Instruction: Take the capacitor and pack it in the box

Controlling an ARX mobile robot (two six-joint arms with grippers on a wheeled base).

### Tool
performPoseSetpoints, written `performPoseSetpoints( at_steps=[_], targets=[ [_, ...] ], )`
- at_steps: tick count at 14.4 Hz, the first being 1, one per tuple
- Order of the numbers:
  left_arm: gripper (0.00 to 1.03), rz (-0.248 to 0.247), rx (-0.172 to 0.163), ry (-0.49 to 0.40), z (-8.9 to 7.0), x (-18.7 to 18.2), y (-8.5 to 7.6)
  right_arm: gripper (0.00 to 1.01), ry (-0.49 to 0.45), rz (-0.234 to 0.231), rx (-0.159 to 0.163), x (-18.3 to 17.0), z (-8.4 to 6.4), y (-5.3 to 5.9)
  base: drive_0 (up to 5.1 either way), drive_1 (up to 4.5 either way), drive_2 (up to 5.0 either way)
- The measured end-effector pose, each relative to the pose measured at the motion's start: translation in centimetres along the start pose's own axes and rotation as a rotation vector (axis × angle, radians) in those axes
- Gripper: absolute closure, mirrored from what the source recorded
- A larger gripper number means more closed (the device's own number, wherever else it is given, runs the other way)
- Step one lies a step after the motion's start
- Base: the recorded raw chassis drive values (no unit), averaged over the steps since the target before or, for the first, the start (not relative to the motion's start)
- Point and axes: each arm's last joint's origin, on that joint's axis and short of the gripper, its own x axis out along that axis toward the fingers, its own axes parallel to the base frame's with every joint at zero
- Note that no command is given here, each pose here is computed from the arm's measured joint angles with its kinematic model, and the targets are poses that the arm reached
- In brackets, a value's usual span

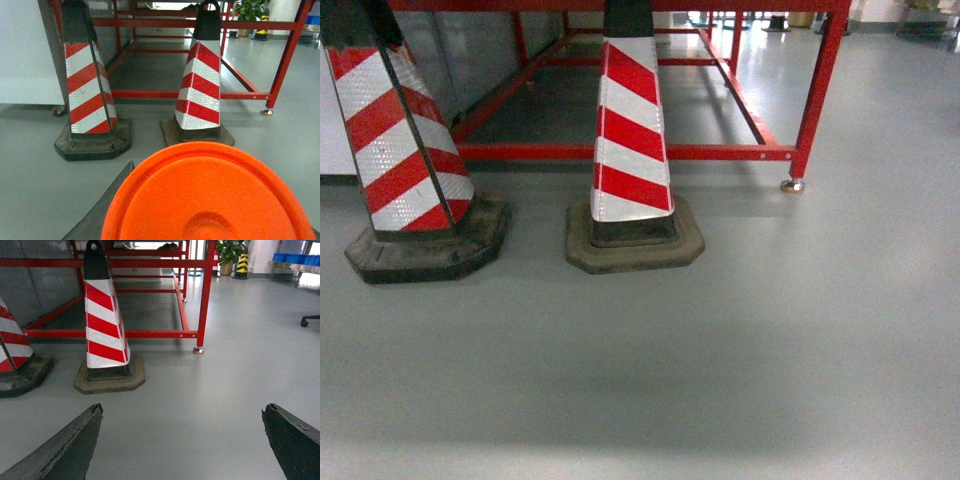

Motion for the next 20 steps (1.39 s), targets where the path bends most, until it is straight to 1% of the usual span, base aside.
performPoseSetpoints(
  at_steps=[20],
  targets=[
    [0.59, -0.001, 0.0, 0.0, 0.0, 0.0, 0.0, 0.03, 0.0, -0.002, 0.0, 0.0, 0.0, -0.01, -0.1, 3.85, -4.0]
  ],
)
